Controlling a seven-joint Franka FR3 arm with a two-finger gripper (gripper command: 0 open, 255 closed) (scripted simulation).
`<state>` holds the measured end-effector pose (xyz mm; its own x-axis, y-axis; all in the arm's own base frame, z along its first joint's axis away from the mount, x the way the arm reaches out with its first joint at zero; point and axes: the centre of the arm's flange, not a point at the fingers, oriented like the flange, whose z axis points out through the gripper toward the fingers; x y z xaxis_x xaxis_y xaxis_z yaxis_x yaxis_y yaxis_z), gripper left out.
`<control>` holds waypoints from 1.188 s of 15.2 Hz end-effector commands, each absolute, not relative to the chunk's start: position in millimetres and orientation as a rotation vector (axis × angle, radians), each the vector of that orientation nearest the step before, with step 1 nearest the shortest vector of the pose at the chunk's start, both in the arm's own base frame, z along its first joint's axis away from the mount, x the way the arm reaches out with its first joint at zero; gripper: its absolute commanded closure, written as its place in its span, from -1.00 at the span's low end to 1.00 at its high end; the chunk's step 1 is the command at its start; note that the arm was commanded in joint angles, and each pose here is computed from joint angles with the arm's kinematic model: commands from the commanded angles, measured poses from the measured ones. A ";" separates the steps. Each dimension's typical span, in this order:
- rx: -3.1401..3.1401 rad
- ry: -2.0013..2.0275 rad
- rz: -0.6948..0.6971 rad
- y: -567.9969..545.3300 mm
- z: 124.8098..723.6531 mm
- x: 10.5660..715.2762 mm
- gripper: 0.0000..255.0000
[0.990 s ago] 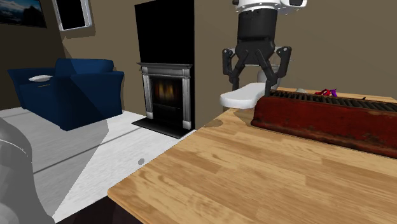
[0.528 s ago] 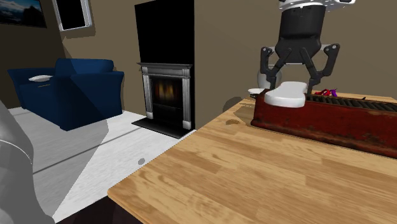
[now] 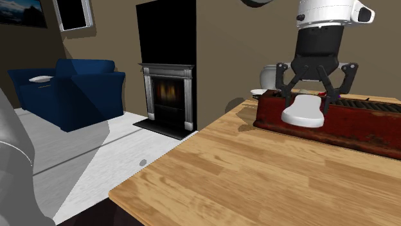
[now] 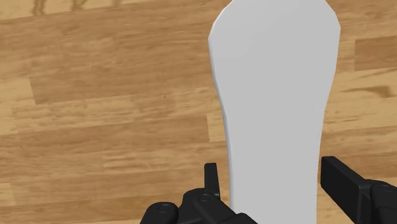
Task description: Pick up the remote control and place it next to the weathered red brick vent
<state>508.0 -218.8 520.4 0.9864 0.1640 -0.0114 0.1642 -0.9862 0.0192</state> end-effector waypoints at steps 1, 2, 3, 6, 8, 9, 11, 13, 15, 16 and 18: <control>3.110 0.257 -0.014 -219.2 509.9 508.0 1.00; 3.110 0.257 -0.014 -219.2 504.6 508.0 1.00; 3.110 0.257 -0.014 -219.2 499.4 508.0 1.00; 3.110 0.257 -0.014 -219.2 483.5 508.0 1.00; 3.110 0.257 -0.014 -219.2 473.0 508.0 1.00; 3.110 0.257 -0.014 -219.2 467.7 508.0 1.00; 3.110 0.257 -0.014 -219.2 457.1 508.0 1.00; 3.110 0.257 -0.014 -219.2 446.6 508.0 1.00; 3.110 0.257 -0.014 -219.2 436.0 508.0 1.00; 3.110 0.257 -0.014 -219.2 430.7 508.0 1.00; 3.110 0.257 -0.014 -219.2 420.2 508.0 1.00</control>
<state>507.6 -218.7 425.3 0.9864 0.1640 -0.0115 0.1642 -0.9862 0.0193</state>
